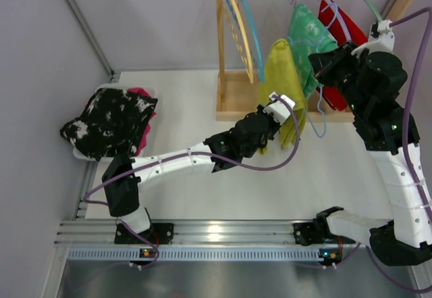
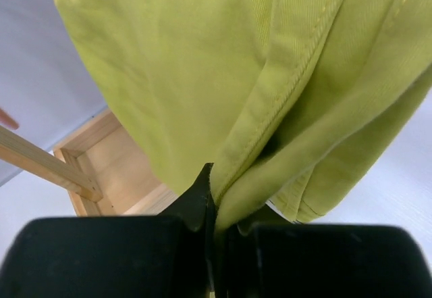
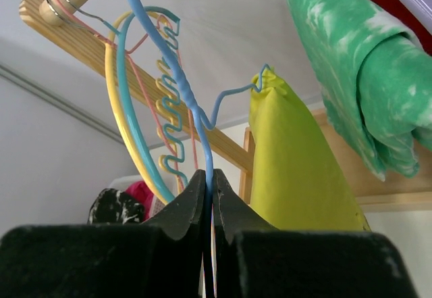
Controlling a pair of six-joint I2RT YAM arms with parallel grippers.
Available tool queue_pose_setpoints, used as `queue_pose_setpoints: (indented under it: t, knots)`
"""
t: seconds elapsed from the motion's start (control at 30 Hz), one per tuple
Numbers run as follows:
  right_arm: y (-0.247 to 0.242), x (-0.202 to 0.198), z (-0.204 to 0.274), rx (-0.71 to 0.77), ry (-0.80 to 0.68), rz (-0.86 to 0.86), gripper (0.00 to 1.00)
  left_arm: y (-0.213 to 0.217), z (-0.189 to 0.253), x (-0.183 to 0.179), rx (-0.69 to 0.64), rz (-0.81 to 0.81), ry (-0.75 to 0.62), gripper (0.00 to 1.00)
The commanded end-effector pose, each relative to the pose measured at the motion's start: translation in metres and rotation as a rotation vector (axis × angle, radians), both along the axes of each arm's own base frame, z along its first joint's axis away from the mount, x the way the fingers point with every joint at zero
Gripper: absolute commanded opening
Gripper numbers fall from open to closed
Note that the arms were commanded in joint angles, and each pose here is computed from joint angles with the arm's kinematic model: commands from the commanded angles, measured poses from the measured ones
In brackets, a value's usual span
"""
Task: Remove the trousers from the hanger
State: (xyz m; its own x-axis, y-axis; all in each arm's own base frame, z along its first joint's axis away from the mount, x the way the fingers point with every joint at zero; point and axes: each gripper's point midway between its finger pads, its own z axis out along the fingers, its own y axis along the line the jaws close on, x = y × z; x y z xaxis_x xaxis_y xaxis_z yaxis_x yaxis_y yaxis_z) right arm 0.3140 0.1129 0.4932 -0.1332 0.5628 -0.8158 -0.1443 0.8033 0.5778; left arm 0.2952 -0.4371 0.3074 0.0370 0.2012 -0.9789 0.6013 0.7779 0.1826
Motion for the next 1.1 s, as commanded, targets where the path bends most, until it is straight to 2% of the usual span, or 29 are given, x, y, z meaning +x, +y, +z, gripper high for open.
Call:
queue_pose_setpoints:
  t: [0.0,0.07,0.27,0.4,0.47,0.87,1.07]
  knots:
    - [-0.006,-0.017,0.047,0.036,-0.189,0.001,0.0,0.01,0.079,-0.008,-0.179,-0.041,-0.08,0.0]
    - [-0.007,-0.019,0.039,0.016,-0.19,0.004,0.0,0.013,0.102,-0.013,-0.213,-0.064,-0.114,0.0]
    - [0.003,-0.018,-0.025,-0.061,-0.091,0.062,0.0,0.028,0.18,-0.022,-0.326,-0.085,-0.229,0.0]
    - [0.003,-0.015,-0.076,-0.127,-0.003,0.069,0.0,0.036,0.22,-0.03,-0.406,-0.105,-0.263,0.0]
    - [0.001,-0.017,-0.087,-0.147,0.002,0.066,0.0,0.04,0.238,-0.032,-0.444,-0.107,-0.274,0.0]
    - [-0.014,-0.016,-0.204,-0.293,0.204,0.049,0.0,0.067,0.294,-0.054,-0.572,-0.154,-0.316,0.0]
    - [-0.017,-0.02,-0.245,-0.339,0.285,0.064,0.0,0.078,0.326,-0.067,-0.645,-0.194,-0.347,0.0]
